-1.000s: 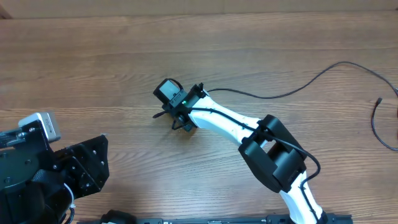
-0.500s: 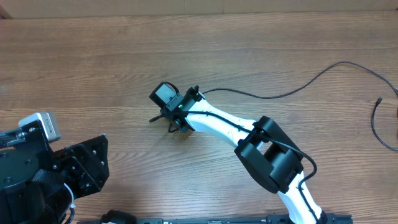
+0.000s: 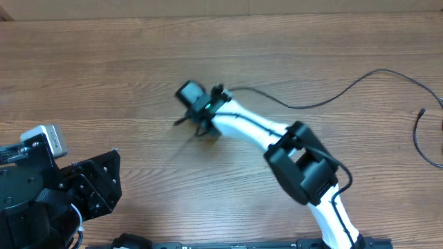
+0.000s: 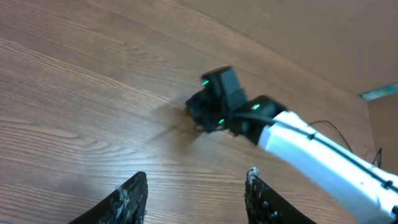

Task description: Untangle cables

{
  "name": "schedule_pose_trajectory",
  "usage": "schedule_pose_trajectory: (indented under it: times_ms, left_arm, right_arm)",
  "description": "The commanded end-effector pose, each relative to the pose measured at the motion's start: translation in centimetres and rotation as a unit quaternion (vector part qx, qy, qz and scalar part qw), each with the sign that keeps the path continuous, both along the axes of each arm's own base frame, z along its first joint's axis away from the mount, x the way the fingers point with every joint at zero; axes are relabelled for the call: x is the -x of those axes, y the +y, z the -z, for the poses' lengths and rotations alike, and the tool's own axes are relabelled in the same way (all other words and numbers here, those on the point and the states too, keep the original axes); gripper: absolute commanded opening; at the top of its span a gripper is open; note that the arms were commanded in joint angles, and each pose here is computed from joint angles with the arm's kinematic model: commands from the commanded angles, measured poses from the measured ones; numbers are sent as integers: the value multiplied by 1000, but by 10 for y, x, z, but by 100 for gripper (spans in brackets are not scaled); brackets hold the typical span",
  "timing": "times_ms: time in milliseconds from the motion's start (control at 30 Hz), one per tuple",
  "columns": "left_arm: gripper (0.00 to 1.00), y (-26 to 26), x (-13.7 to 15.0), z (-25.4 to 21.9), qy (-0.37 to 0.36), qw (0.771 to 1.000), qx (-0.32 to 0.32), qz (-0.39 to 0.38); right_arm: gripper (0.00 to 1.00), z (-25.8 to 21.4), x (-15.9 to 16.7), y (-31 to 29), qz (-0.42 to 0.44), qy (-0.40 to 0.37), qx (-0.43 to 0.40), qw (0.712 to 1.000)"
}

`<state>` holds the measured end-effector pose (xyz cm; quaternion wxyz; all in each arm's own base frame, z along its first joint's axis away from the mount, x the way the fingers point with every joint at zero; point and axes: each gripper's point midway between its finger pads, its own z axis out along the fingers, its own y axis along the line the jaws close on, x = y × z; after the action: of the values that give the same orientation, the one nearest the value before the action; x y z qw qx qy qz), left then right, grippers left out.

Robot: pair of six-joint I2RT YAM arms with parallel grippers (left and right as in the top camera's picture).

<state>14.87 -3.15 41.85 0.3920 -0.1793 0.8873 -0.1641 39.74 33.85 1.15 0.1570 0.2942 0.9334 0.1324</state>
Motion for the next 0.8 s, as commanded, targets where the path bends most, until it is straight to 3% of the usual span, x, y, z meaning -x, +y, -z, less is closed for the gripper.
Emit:
schedule_pose_trajectory:
  times_ms: [0,200,333,533,767]
  left_arm:
    - [51,4,1,0,-4,1000,-6,-8]
    - [52,4,1,0,-4,1000,-5,-8]
    - [63,4,1,0,-4,1000,-4,-8]
    - [85,-5,2,0,1,1000,14,10]
    - [88,-18,-4,-11,-20,998,39,34]
  right_arm:
    - [4,-57,-63,-41,-18,-73,8,997]
    - [4,-119,-119,-146,-38,-134,64,988]
    - [4,-138,-131,-236,-19,-129,111,985]
    - [4,-137,-119,-381,53,-77,159,983]
    - [4,-133,-74,-533,138,-28,195,971]
